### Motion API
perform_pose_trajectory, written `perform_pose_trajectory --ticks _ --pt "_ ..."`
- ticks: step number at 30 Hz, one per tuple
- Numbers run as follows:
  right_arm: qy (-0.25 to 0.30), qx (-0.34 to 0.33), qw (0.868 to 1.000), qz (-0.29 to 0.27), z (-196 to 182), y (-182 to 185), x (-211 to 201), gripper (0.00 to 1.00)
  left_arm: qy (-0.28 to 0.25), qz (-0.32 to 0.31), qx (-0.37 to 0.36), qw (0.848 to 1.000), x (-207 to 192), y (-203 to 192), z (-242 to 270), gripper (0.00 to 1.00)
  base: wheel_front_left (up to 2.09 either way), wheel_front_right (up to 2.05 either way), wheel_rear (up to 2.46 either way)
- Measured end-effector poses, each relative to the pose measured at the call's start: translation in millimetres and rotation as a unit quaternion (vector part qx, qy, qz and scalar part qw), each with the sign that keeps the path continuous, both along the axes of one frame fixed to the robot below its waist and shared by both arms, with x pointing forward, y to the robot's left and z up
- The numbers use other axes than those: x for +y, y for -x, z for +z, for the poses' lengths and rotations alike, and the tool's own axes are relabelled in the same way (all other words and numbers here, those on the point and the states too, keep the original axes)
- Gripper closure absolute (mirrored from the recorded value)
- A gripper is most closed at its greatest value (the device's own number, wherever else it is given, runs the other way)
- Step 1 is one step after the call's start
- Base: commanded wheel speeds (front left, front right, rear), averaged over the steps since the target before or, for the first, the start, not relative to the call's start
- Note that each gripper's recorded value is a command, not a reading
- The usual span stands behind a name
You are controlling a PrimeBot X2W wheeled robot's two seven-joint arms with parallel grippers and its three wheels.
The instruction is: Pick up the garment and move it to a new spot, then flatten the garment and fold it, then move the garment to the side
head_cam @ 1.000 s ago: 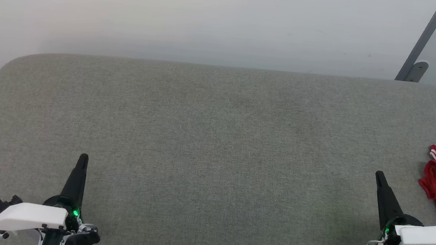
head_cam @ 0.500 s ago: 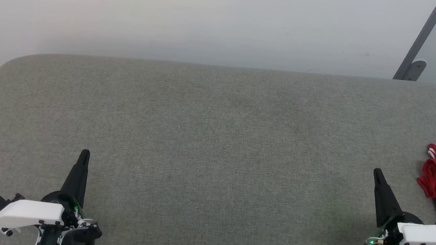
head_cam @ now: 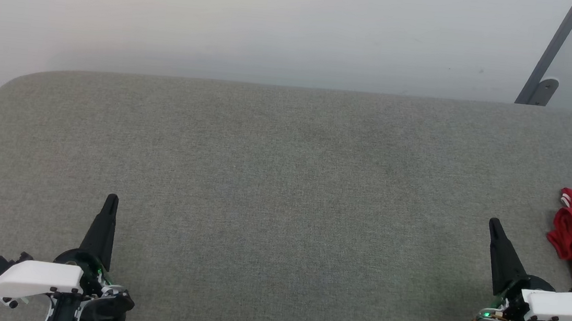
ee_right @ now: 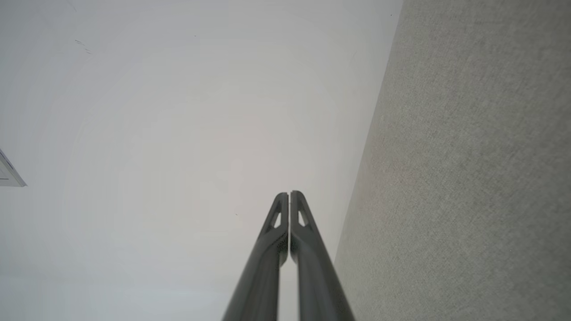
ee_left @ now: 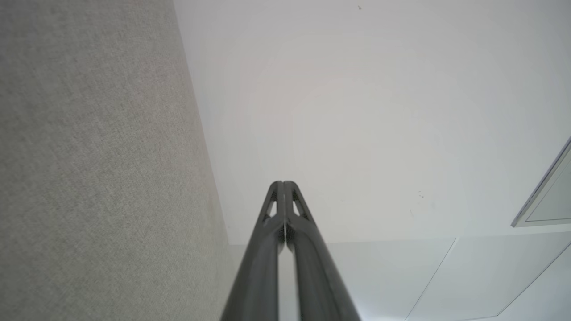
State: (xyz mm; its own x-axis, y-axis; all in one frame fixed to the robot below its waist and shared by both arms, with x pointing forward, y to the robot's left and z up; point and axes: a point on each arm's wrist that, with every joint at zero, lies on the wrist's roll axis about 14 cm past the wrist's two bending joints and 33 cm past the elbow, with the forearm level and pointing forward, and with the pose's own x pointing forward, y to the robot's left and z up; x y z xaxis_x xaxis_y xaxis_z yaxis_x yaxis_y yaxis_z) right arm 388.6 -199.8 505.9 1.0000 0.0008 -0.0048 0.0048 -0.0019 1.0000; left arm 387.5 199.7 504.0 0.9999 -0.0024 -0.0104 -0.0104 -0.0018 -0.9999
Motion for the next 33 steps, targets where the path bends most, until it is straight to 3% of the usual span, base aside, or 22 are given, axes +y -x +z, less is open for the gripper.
perform_pose_trajectory --ticks 33 --pt "0.000 0.000 1.000 0.000 0.0 0.0 0.0 1.00 0.001 0.001 0.000 1.000 0.5 0.0 -0.1 1.00 0.00 0.00 0.00"
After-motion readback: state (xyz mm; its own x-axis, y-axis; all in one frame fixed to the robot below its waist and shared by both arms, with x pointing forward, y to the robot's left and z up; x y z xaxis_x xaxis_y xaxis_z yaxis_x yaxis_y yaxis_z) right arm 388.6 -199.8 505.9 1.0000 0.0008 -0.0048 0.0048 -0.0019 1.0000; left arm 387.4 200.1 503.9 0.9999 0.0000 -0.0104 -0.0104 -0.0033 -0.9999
